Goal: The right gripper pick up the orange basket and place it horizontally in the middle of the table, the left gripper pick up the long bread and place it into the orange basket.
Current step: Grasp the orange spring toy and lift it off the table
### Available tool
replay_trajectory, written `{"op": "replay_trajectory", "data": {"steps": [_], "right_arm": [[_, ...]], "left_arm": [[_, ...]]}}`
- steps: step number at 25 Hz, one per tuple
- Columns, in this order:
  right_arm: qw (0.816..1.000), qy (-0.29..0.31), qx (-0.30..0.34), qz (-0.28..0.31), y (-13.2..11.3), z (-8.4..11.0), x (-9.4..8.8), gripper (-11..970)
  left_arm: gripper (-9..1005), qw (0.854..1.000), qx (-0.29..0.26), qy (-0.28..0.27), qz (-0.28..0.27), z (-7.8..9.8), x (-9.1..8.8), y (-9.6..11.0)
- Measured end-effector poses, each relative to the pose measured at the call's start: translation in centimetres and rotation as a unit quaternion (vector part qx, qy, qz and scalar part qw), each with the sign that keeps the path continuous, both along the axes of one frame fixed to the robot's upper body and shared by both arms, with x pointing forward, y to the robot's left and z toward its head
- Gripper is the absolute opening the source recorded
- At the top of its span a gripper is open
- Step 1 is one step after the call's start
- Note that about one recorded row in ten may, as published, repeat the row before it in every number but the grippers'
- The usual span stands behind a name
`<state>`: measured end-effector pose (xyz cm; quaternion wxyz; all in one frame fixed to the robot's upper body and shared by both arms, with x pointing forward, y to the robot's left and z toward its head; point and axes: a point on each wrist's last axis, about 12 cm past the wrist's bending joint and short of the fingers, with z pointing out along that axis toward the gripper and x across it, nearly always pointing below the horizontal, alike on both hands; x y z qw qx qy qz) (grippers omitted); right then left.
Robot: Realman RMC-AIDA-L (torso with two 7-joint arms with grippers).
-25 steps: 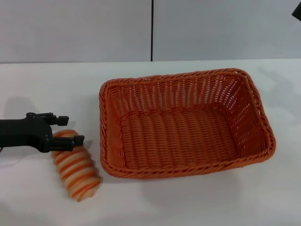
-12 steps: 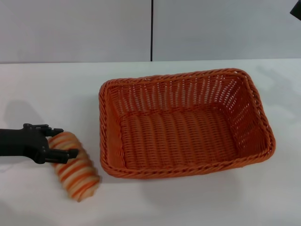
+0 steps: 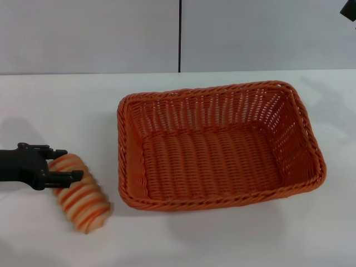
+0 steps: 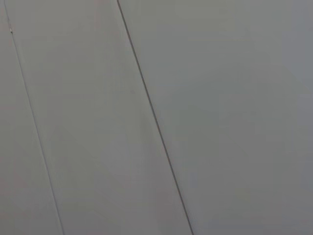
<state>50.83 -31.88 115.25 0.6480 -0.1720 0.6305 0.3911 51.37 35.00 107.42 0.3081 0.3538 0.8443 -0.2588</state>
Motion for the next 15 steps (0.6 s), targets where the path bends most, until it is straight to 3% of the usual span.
{"op": "replay_trajectory", "data": {"steps": [7,15], "right_arm": [[1.000,0.003,0.001,-0.002,0.0,-0.5,0.1,680],[1.000,-0.004,0.004,0.005,0.5,-0.2,1.0,680]], "left_arm": [[697,1.000,-0.004,-0.002,0.007,-0.1,-0.2,0.3],[658,1.000,-0.015,0.002,0.023,-0.3,-1.6,1.3]]}}
